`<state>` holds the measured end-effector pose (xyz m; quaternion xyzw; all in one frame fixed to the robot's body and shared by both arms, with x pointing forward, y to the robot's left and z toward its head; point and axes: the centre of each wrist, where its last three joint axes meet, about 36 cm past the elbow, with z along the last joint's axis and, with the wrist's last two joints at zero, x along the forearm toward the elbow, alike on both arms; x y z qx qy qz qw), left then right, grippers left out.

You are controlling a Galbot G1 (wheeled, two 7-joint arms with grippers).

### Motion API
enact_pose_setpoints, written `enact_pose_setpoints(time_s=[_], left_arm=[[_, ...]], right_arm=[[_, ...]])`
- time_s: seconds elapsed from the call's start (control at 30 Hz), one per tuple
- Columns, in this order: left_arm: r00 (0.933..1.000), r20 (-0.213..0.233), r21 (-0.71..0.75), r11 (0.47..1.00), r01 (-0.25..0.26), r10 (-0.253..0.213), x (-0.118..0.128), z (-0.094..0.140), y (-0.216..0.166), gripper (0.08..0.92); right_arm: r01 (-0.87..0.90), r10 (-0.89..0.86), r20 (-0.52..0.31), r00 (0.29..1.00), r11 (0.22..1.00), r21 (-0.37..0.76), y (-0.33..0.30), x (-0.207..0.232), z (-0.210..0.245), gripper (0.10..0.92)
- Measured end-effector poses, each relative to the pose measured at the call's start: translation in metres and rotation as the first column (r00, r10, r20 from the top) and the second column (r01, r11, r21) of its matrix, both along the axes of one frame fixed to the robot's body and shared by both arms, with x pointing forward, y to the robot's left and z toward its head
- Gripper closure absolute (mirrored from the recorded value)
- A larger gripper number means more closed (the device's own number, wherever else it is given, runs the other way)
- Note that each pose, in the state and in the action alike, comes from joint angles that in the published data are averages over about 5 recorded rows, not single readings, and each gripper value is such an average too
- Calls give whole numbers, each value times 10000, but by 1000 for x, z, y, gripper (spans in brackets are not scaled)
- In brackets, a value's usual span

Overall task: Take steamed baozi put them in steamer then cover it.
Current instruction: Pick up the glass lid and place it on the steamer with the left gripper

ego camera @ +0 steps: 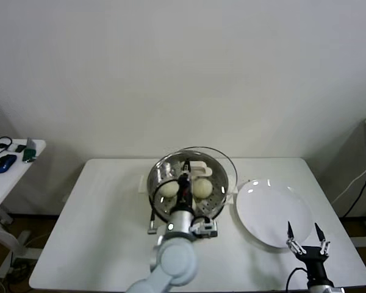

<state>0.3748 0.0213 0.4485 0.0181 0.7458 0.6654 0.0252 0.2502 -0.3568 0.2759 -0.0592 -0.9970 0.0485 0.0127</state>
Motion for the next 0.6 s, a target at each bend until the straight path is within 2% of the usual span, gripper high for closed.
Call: enact_pose_setpoints(time_s=[0.23, 0.6], left_arm=[[9999, 53, 607, 9981, -115, 112, 9, -13, -6, 857], [9992, -124, 936, 9949, -376, 389, 16, -26, -4, 857]], right_arm=[[35, -35, 4, 10000, 10000, 40, 0, 0, -2, 200], [68, -68, 19, 10000, 10000, 26, -3, -1, -3, 200]])
